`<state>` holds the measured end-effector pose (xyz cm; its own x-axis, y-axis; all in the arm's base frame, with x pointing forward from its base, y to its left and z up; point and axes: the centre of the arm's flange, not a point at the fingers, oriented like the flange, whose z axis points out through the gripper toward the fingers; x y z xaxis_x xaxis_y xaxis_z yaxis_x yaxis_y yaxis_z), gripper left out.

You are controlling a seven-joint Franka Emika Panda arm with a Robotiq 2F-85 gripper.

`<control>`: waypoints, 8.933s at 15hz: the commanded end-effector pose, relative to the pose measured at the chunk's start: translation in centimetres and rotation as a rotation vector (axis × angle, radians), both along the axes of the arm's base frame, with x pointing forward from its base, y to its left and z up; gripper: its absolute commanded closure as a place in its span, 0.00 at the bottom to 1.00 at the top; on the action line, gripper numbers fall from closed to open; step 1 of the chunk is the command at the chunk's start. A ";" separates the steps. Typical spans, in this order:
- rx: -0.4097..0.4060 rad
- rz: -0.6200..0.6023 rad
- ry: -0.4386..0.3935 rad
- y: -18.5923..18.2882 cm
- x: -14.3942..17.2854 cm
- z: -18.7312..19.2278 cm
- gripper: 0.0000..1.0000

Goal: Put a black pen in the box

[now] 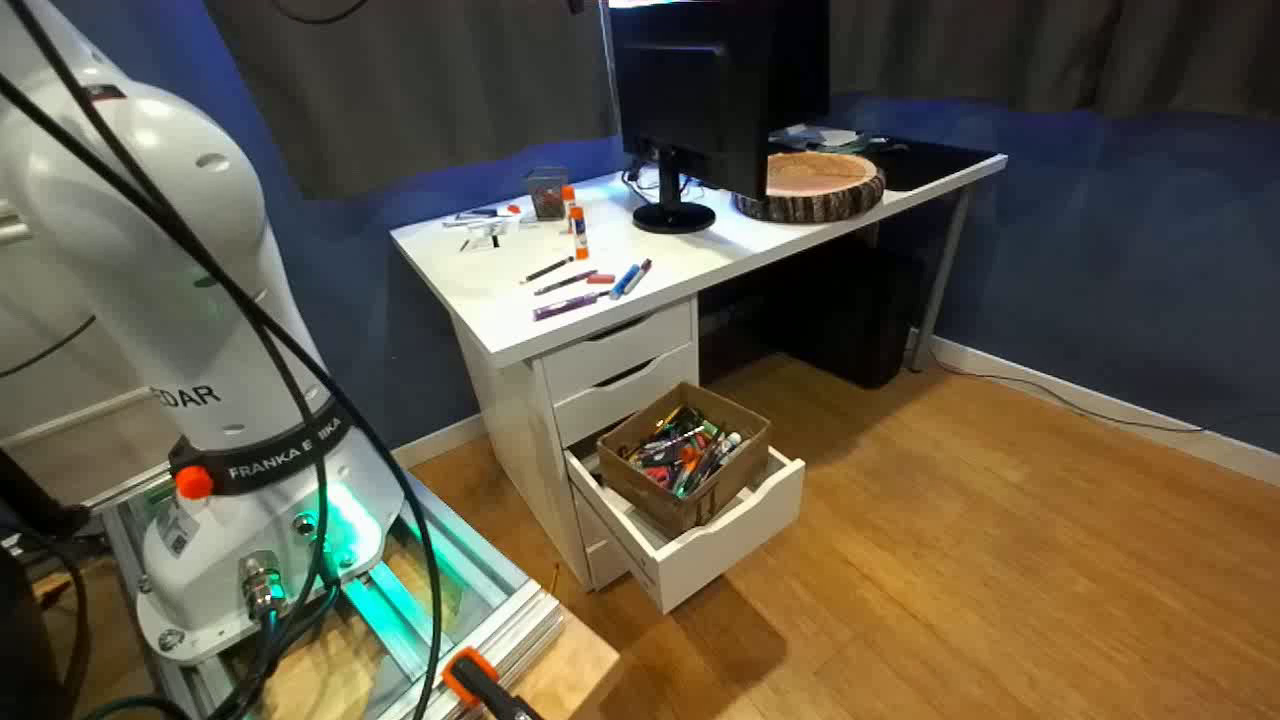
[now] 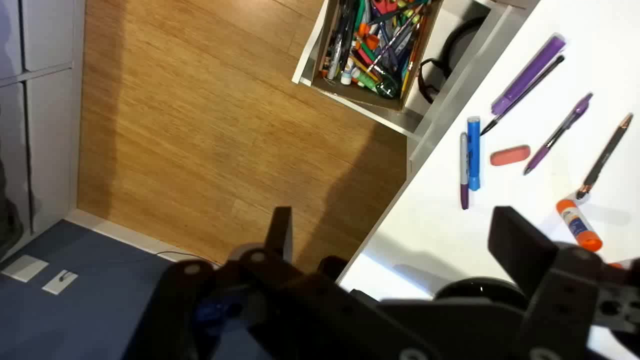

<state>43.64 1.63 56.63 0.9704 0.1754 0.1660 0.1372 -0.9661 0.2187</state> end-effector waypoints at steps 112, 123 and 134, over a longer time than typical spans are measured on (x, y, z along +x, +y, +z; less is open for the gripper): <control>0.245 -0.349 0.053 30.1 9.5 -38.5 0.97; 0.222 -0.474 0.035 18.4 5.6 -27.8 0.97; 0.159 -0.629 0.032 1.1 1.4 -28.2 0.97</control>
